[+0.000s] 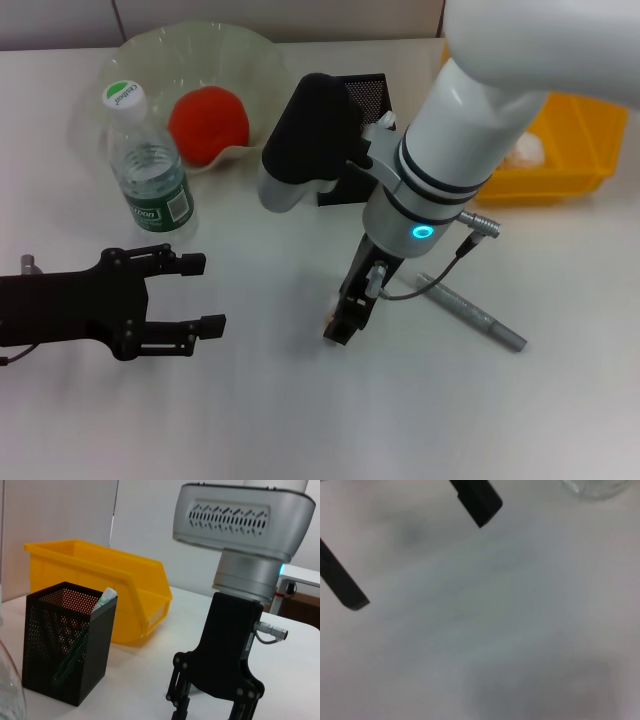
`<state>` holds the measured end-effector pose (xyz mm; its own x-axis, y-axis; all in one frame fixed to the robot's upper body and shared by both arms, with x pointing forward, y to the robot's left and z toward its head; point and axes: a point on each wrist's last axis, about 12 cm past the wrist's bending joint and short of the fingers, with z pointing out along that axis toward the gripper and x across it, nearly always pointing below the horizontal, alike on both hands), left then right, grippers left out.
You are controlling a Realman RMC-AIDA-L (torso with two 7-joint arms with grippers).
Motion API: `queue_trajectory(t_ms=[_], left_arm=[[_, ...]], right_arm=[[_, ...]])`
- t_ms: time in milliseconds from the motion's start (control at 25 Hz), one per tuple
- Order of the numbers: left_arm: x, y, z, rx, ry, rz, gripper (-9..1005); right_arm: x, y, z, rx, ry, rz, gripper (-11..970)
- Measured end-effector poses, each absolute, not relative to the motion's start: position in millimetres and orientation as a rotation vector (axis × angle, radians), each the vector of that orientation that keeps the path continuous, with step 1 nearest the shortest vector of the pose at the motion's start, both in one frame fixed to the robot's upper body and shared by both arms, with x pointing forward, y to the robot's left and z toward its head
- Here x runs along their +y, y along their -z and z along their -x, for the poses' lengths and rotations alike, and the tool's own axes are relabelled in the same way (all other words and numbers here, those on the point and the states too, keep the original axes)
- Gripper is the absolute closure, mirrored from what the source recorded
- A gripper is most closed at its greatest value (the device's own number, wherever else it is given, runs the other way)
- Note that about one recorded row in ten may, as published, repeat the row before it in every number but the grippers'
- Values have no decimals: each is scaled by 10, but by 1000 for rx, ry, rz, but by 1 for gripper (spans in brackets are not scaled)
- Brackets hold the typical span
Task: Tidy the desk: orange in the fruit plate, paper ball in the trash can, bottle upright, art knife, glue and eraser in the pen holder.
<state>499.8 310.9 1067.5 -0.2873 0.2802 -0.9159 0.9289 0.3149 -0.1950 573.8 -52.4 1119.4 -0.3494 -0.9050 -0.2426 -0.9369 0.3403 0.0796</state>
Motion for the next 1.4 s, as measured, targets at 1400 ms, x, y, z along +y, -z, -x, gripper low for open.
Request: queue_trajectory(t_ms=[1400], left_arm=[[3103,-10684,-4996,1749,999,-1082,167]], right_arm=[[-1430,-12023,-6378,2131,-573,1046,411]])
